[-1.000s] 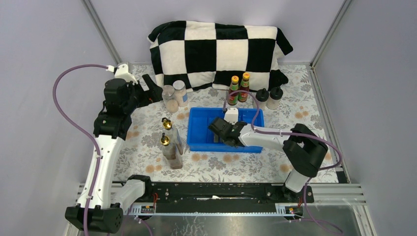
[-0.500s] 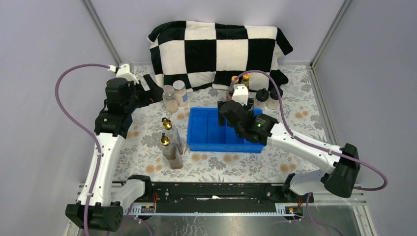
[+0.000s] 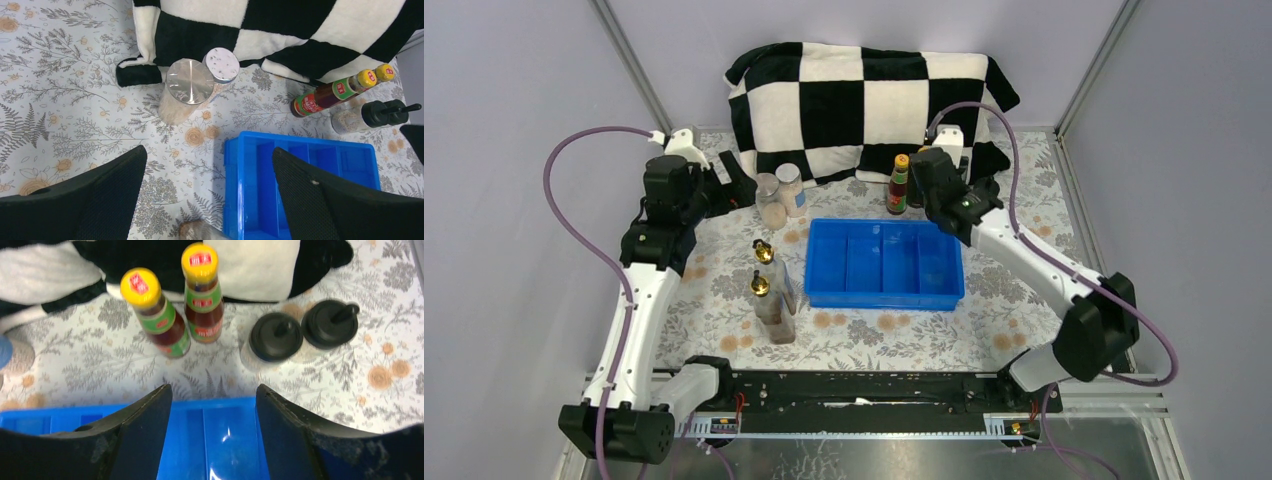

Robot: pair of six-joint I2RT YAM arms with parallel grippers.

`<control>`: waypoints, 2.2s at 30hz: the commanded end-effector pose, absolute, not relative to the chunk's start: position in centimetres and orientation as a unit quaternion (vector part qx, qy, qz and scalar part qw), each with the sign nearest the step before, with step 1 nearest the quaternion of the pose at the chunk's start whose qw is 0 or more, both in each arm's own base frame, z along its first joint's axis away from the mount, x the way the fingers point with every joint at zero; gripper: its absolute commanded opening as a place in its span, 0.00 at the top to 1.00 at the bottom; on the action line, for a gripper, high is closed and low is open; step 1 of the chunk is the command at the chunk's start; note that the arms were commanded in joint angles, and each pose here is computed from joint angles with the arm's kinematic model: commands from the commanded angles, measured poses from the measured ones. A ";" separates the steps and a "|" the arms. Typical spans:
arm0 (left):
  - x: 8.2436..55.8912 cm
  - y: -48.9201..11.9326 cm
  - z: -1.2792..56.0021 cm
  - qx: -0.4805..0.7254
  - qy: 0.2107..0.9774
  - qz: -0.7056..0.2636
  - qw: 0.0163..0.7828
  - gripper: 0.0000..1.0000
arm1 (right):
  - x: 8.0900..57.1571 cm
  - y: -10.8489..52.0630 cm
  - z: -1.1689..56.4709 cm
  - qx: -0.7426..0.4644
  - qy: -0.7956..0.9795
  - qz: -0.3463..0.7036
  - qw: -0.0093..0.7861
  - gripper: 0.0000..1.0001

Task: Organize the condiment bottles
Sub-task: Pick up the bottle from the center of the board.

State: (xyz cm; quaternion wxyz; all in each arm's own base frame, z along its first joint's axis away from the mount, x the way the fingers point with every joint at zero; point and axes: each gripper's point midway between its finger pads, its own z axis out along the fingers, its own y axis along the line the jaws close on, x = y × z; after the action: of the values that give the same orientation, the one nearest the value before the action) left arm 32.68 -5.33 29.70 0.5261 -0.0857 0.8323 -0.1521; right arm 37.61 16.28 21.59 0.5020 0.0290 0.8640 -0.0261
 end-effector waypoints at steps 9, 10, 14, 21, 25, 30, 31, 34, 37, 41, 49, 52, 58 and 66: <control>34.0 -4.5 29.7 -0.075 0.832 -0.121 0.536 0.01 | 47.1 16.3 23.1 0.023 0.846 -0.023 0.531 0.36; 34.1 -4.5 29.5 -0.075 0.833 -0.121 0.535 0.01 | 47.4 16.1 22.8 0.024 0.847 -0.023 0.530 0.36; 34.4 -4.6 29.0 -0.075 0.835 -0.121 0.531 0.01 | 48.7 15.0 21.8 0.035 0.851 -0.014 0.524 0.35; 34.5 -4.5 29.2 -0.076 0.835 -0.118 0.533 0.01 | 50.5 15.9 21.6 0.024 0.852 0.020 0.522 0.34; 34.5 -4.4 29.3 -0.079 0.833 -0.118 0.534 0.01 | 50.9 16.5 21.7 0.012 0.853 0.027 0.521 0.34; 34.5 -4.6 29.0 -0.084 0.835 -0.124 0.530 0.01 | 50.7 16.8 21.8 0.003 0.849 0.038 0.527 0.34; 34.5 -4.6 29.0 -0.084 0.835 -0.126 0.529 0.01 | 50.7 16.8 21.7 0.002 0.850 0.036 0.526 0.34; 34.6 -4.7 28.8 -0.086 0.835 -0.128 0.528 0.01 | 51.0 16.6 21.2 0.000 0.853 0.025 0.521 0.35; 34.6 -4.7 28.7 -0.087 0.835 -0.129 0.528 0.01 | 51.3 16.5 20.4 -0.001 0.858 0.016 0.514 0.43; 34.6 -4.7 28.6 -0.088 0.836 -0.127 0.527 0.01 | 51.6 16.5 19.6 -0.001 0.861 0.010 0.509 0.50; 34.7 -4.7 28.2 -0.089 0.839 -0.127 0.522 0.01 | 51.9 16.6 19.2 -0.004 0.861 0.007 0.509 0.64; 34.7 -4.8 28.2 -0.089 0.838 -0.129 0.522 0.01 | 51.8 16.4 19.7 -0.005 0.857 0.006 0.515 0.70; 34.6 -4.8 28.2 -0.089 0.838 -0.130 0.522 0.01 | 51.7 16.0 21.4 -0.003 0.845 0.001 0.535 0.80; 34.4 -4.7 28.4 -0.088 0.836 -0.130 0.526 0.01 | 51.2 15.3 25.0 0.004 0.826 -0.002 0.564 0.80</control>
State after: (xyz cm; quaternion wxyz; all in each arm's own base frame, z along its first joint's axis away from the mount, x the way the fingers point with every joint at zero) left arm 33.99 -4.62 27.85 0.5103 -0.0879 0.8462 -0.1254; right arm 50.94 16.06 17.04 0.4844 -0.0114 0.8748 -0.0031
